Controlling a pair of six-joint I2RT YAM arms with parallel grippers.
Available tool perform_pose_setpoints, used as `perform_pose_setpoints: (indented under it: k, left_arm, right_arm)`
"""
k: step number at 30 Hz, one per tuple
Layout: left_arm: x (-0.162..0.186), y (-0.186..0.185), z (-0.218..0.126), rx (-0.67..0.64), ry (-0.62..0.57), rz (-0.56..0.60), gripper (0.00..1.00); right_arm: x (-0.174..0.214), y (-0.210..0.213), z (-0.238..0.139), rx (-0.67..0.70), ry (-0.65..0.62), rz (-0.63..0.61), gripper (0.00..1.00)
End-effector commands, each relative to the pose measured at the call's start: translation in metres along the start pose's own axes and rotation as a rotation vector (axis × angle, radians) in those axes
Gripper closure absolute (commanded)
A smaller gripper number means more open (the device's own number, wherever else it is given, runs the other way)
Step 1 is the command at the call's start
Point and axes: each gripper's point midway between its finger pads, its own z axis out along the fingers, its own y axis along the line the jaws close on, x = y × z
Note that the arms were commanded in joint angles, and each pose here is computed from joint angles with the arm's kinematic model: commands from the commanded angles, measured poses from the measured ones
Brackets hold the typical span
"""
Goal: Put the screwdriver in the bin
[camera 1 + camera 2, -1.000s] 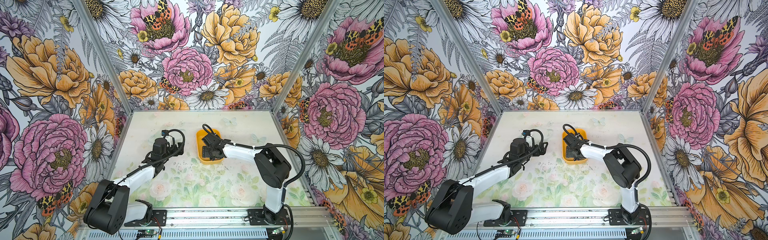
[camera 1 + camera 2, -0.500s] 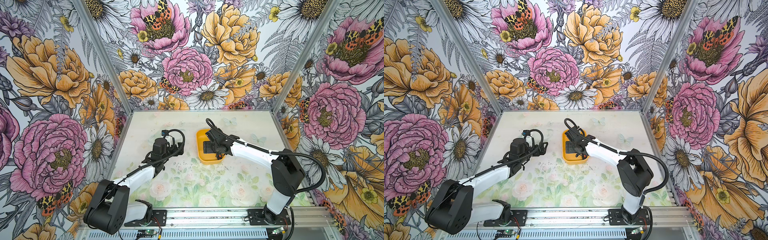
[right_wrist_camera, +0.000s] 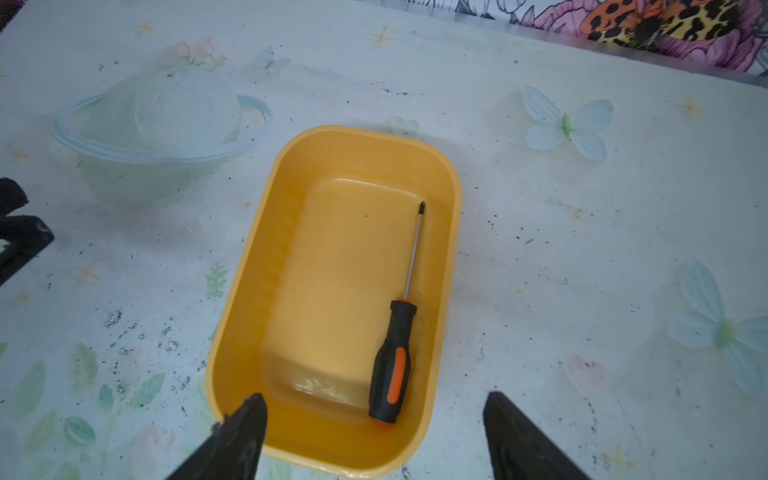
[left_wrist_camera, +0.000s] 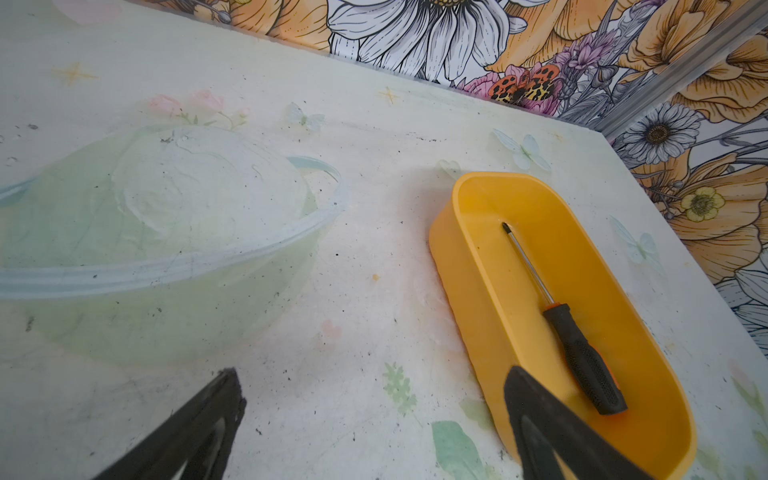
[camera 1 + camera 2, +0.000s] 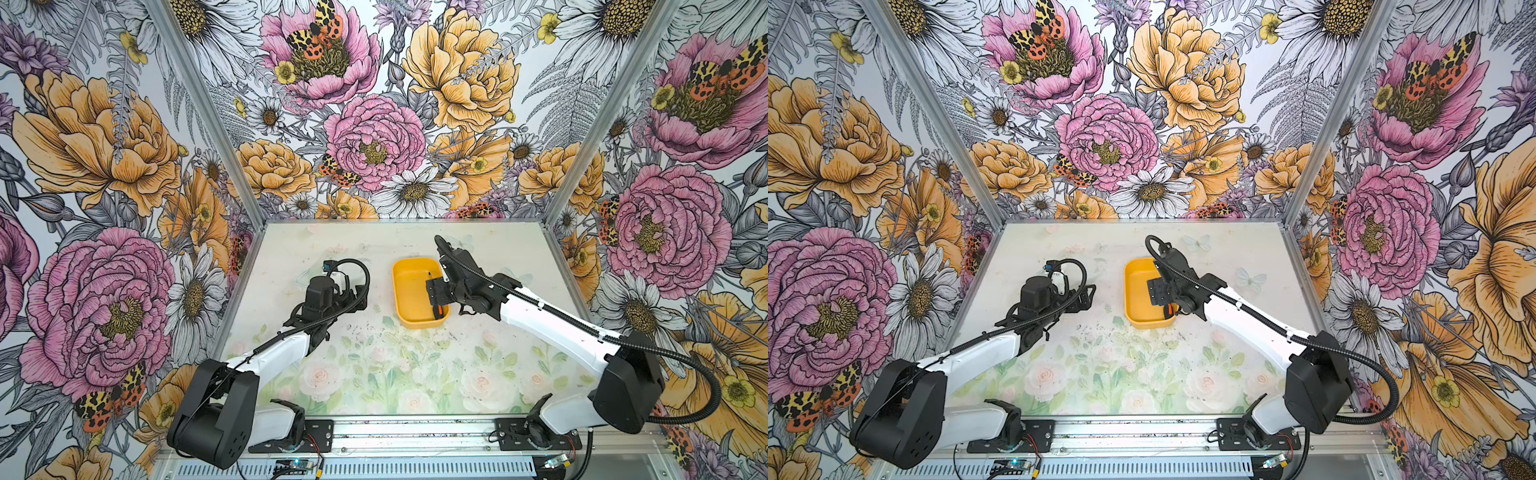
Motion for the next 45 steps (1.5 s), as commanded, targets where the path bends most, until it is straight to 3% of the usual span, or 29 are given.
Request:
perform_pose_setpoints:
  k: [1,8,14,21,30,45]
  left_arm:
    - [-0.007,-0.003,-0.005,0.005,-0.017,0.019,0.01]
    - [-0.028,0.006,-0.016,-0.071,-0.075,0.096,0.01]
    - [-0.068,0.017,-0.040,-0.113,-0.210,0.165,0.01]
    - [-0.093,0.069,-0.063,-0.257,-0.309,0.180,0.01]
    - [-0.092,0.123,-0.066,-0.327,-0.391,0.192,0.01]
    - [-0.069,0.139,-0.036,-0.278,-0.437,0.184,0.01]
  right_arm:
    - [-0.004,-0.042,-0.010,0.099,-0.068,-0.056,0.17]
    - [0.000,-0.120,-0.023,0.226,-0.265,0.054,0.17]
    - [0.019,-0.168,-0.025,0.365,-0.376,0.153,0.17]
    - [0.046,-0.210,-0.022,0.505,-0.476,0.227,0.16]
    - [0.056,-0.236,-0.003,0.543,-0.569,0.238,0.17]
    - [0.052,-0.236,0.036,0.467,-0.579,0.206,0.17]
